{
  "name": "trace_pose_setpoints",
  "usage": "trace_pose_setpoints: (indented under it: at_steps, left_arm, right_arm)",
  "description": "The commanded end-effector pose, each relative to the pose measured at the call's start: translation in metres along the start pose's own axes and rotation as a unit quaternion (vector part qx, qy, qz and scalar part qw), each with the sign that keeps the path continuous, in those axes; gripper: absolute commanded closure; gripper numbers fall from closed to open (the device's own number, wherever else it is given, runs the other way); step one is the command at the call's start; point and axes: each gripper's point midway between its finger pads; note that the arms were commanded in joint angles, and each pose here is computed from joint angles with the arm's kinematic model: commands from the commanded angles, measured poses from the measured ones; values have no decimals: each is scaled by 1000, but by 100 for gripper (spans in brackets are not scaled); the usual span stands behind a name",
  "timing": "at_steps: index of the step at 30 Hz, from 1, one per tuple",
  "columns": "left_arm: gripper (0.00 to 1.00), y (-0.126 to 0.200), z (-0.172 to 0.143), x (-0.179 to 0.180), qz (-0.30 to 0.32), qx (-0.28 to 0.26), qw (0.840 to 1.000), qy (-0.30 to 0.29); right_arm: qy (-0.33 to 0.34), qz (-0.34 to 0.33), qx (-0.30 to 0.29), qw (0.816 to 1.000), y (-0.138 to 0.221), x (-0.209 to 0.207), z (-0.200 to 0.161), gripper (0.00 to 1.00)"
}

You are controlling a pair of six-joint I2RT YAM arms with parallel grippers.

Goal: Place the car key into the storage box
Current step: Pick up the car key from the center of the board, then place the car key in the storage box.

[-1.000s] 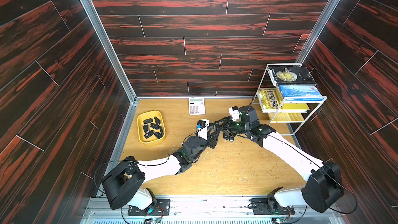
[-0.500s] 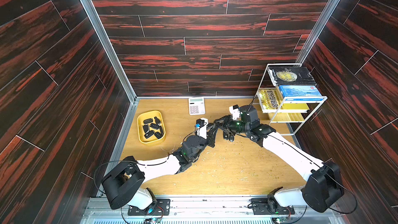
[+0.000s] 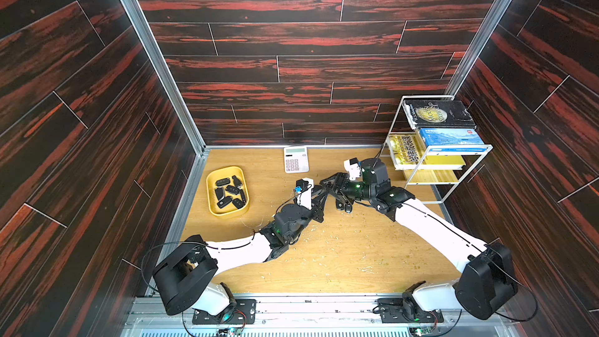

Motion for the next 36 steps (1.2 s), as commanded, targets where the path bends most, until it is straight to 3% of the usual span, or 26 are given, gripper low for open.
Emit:
trace_pose_setpoints:
  at_steps: [1,10,22,30,36]
  left_arm:
    - [100,3,19,-11,-15,-21,1000,-2]
    - [100,30,30,15,48,-11,998,-40]
    - [100,113,73,105,199,59,977,-40]
    - [100,166,104,162,345,100,933,19]
    - [100,190,119,221,428,152,889,59]
  right_arm:
    - [10,7,6,1000,-4,6,0,33]
    - [27,-14,-6,1000,-16,6,21,24]
    - [34,28,-8,999,-40,7,34,18]
    - [75,-5,9,997,-48,-14,38,2]
    - [147,-18,20,989,-41,-25,28,1]
Point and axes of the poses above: each gripper's point midway between its finger pads, its own y axis back along the fingers, its own x axis along the line the jaws close on, z = x × y, and after that the axes turned 5 degrees about y, right-handed
